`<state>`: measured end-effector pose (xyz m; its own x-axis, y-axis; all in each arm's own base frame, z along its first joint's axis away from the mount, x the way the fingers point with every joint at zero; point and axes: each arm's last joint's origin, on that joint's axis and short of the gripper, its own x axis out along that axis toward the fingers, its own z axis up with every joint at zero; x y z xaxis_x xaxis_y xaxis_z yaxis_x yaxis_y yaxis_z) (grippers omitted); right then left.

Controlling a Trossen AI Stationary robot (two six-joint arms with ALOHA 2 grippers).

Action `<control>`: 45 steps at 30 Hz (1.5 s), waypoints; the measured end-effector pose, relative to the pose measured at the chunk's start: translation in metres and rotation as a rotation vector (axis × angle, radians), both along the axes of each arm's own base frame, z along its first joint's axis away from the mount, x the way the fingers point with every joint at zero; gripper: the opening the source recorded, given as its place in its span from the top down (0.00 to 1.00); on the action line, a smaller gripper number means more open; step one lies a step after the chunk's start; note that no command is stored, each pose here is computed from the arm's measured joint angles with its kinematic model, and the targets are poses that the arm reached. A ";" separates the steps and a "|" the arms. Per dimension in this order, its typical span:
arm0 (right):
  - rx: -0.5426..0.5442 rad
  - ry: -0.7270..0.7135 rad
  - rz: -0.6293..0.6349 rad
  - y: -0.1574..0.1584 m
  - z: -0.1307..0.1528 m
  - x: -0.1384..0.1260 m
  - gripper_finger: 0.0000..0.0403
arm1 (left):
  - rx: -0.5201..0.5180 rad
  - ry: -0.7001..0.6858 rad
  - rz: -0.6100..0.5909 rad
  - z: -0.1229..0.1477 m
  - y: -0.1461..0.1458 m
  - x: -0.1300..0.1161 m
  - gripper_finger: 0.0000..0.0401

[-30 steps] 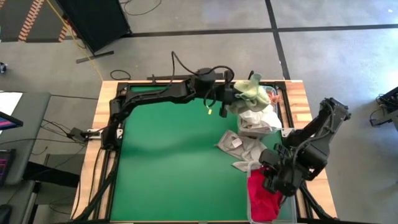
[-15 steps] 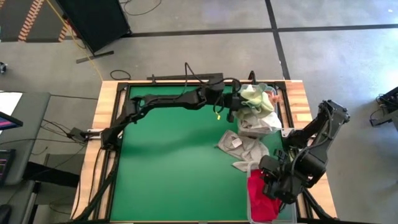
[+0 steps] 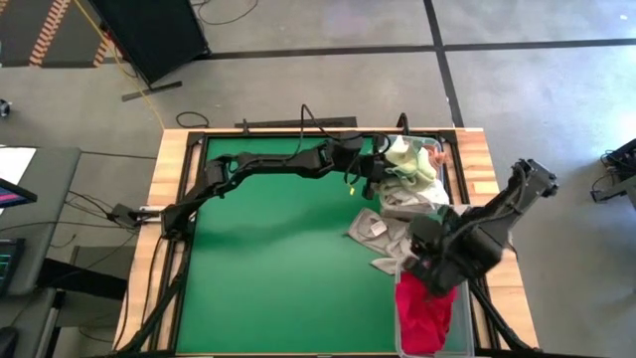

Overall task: Sort towels by color in basket
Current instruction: Put the green towel into the top transparent bin

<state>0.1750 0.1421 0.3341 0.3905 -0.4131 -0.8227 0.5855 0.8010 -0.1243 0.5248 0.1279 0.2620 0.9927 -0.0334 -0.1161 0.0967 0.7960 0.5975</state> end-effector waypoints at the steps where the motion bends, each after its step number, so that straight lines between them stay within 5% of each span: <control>1: -0.028 -0.015 -0.005 -0.004 0.001 0.004 0.64 | -0.001 0.000 0.000 0.000 0.000 0.000 0.86; 21: -0.441 0.056 -0.054 -0.078 0.008 0.040 0.68 | -0.016 0.039 0.001 -0.004 -0.001 0.000 0.69; 32: -0.422 0.009 -0.107 -0.110 0.034 0.015 0.65 | -0.017 0.037 0.001 -0.004 -0.001 0.000 0.68; 40: -0.315 -0.080 -0.045 -0.119 0.050 -0.005 0.39 | -0.020 0.037 0.001 -0.004 -0.001 0.000 0.68; 45: -0.314 -0.101 0.023 -0.124 0.041 -0.006 0.34 | -0.020 0.037 0.002 -0.004 -0.001 0.000 0.68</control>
<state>0.1687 0.0182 0.3753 0.4754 -0.6309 -0.6132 0.5899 0.7456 -0.3099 0.5244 0.1274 0.2585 0.9878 -0.0346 -0.1517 0.1170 0.8080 0.5775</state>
